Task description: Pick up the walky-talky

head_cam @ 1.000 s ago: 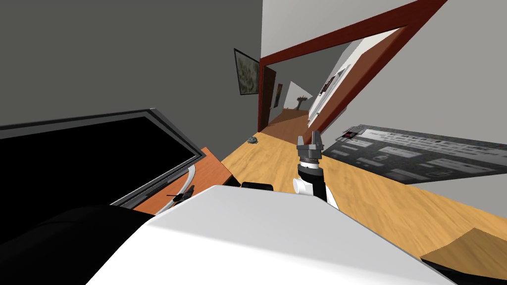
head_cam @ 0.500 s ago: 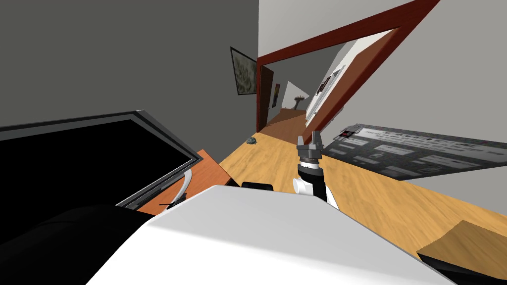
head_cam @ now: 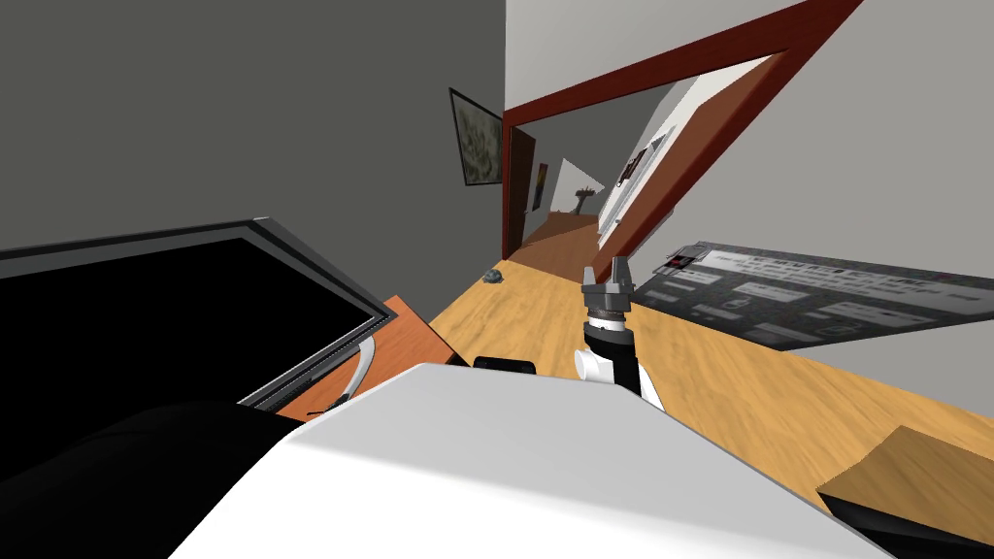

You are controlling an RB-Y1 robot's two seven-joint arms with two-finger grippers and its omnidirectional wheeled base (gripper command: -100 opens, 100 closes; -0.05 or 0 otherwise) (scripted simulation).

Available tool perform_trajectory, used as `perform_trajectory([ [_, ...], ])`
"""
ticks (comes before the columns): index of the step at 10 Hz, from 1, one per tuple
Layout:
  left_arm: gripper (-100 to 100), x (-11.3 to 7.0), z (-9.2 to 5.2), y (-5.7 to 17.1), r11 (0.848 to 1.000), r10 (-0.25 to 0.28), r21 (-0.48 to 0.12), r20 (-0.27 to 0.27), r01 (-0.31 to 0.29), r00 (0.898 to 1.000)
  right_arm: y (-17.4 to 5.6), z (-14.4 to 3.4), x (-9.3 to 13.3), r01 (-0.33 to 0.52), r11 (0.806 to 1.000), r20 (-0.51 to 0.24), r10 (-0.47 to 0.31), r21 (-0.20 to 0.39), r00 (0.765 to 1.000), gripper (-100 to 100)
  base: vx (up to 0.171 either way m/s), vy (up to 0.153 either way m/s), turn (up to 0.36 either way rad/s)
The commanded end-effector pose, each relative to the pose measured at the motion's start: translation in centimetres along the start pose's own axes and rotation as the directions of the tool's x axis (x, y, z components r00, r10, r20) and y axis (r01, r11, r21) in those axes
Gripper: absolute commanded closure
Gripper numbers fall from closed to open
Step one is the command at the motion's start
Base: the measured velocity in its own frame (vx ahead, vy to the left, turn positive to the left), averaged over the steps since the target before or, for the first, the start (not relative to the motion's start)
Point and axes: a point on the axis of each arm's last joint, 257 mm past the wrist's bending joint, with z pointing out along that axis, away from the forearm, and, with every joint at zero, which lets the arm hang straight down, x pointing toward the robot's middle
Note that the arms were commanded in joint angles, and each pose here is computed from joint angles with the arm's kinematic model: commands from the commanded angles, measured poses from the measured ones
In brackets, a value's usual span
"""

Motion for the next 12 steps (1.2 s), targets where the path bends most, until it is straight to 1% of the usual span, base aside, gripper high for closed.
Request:
perform_trajectory([
  [1,-100,0.0,0.0,0.0,1.0,0.0,0.0,0.0,0.0,1.0,0.0,0.0,0.0,0.0,1.0,0.0,0.0,0.0,1.0,0,-0.001,0.01,-0.001],
  [2,0,-0.1,0.0,0.1,1.0,0.0,-0.001,0.001,0.0,1.0,0.0,0.0,0.0,0.0,1.0,0.0,0.0,0.0,1.0,0,0.0,0.0,0.0],
  [3,-100,-0.3,0.7,-0.5,1.0,-0.009,-0.015,0.013,0.009,1.0,0.0,0.0,0.0,0.0,1.0,0.0,0.0,0.0,1.0,0,-0.065,0.002,-0.129],
  [4,-100,-0.3,0.7,-0.5,1.0,-0.009,-0.015,0.013,0.009,1.0,0.0,0.0,0.0,0.0,1.0,0.0,0.0,0.0,1.0,0,-0.091,0.011,-0.085],
  [8,-100,-0.3,2.1,-1.6,0.998,-0.031,-0.044,0.027,0.032,0.999,0.0,0.0,0.0,0.0,1.0,0.0,0.0,0.0,1.0,0,-0.088,0.011,-0.089],
  [12,-100,0.4,3.2,-2.9,0.995,-0.059,-0.073,0.025,0.061,0.998,0.0,0.0,0.0,0.0,1.0,0.0,0.0,0.0,1.0,0,-0.103,0.001,-0.099],
])
